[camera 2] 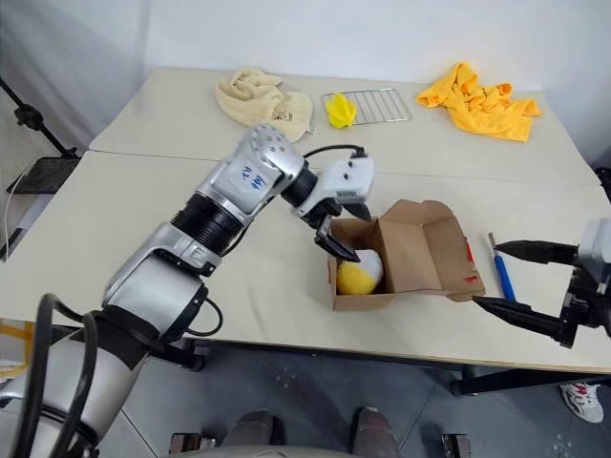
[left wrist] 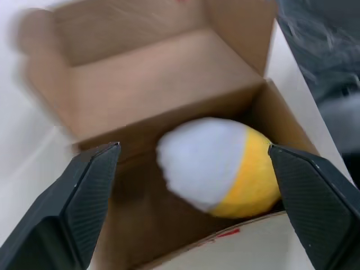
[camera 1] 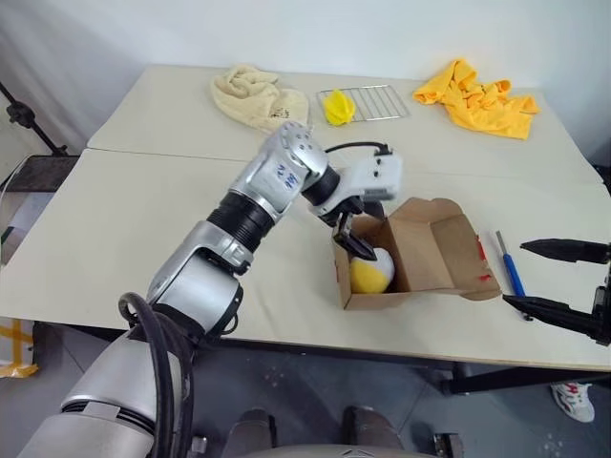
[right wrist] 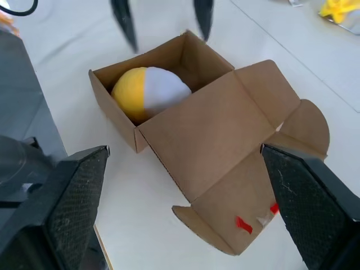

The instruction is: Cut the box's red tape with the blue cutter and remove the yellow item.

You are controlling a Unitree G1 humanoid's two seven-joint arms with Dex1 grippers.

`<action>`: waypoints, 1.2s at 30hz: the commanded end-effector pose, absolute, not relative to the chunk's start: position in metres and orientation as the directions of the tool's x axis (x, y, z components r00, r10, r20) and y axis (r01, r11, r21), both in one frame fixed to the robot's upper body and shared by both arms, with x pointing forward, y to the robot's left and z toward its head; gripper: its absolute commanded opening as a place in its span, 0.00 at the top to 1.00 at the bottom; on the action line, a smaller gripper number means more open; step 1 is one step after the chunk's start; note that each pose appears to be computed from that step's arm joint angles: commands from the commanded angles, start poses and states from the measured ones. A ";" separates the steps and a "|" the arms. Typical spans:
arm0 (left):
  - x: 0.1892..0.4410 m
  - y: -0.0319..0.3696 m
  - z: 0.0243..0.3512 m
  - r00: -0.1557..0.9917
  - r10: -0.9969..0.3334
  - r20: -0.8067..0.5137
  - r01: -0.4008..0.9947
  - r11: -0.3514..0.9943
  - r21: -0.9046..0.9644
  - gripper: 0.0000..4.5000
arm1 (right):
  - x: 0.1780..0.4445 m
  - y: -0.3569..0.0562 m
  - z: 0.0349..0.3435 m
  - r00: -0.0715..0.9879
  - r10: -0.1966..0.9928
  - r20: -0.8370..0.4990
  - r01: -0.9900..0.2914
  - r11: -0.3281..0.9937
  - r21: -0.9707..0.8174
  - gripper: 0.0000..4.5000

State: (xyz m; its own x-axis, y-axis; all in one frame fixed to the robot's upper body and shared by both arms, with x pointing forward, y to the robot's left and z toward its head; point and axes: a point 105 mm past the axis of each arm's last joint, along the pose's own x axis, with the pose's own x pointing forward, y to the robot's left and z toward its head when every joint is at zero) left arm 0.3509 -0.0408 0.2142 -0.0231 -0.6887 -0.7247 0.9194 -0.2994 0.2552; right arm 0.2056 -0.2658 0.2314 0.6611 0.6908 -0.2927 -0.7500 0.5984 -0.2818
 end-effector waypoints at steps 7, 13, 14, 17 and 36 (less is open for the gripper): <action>0.341 -0.058 0.177 -0.047 -0.592 -0.805 0.882 -0.403 0.245 0.00 | 0.177 -0.259 0.229 0.733 0.635 -0.244 -0.679 0.661 -0.321 0.00; 0.344 -0.056 0.163 -0.034 -0.555 -0.831 0.857 -0.444 0.262 0.00 | 0.178 -0.259 0.230 0.742 0.628 -0.234 -0.669 0.668 -0.326 0.00; 0.346 -0.055 0.163 -0.027 -0.553 -0.833 0.859 -0.439 0.264 0.00 | 0.178 -0.259 0.231 0.743 0.627 -0.232 -0.667 0.669 -0.328 0.00; 0.349 -0.058 0.167 -0.014 -0.582 -0.813 0.870 -0.407 0.277 0.09 | 0.179 -0.259 0.233 0.744 0.628 -0.227 -0.665 0.669 -0.330 0.00; 0.366 -0.057 0.282 0.137 -0.869 -0.476 0.909 -0.081 0.408 0.97 | 0.199 -0.272 0.264 0.716 0.684 -0.138 -0.679 0.636 -0.366 0.00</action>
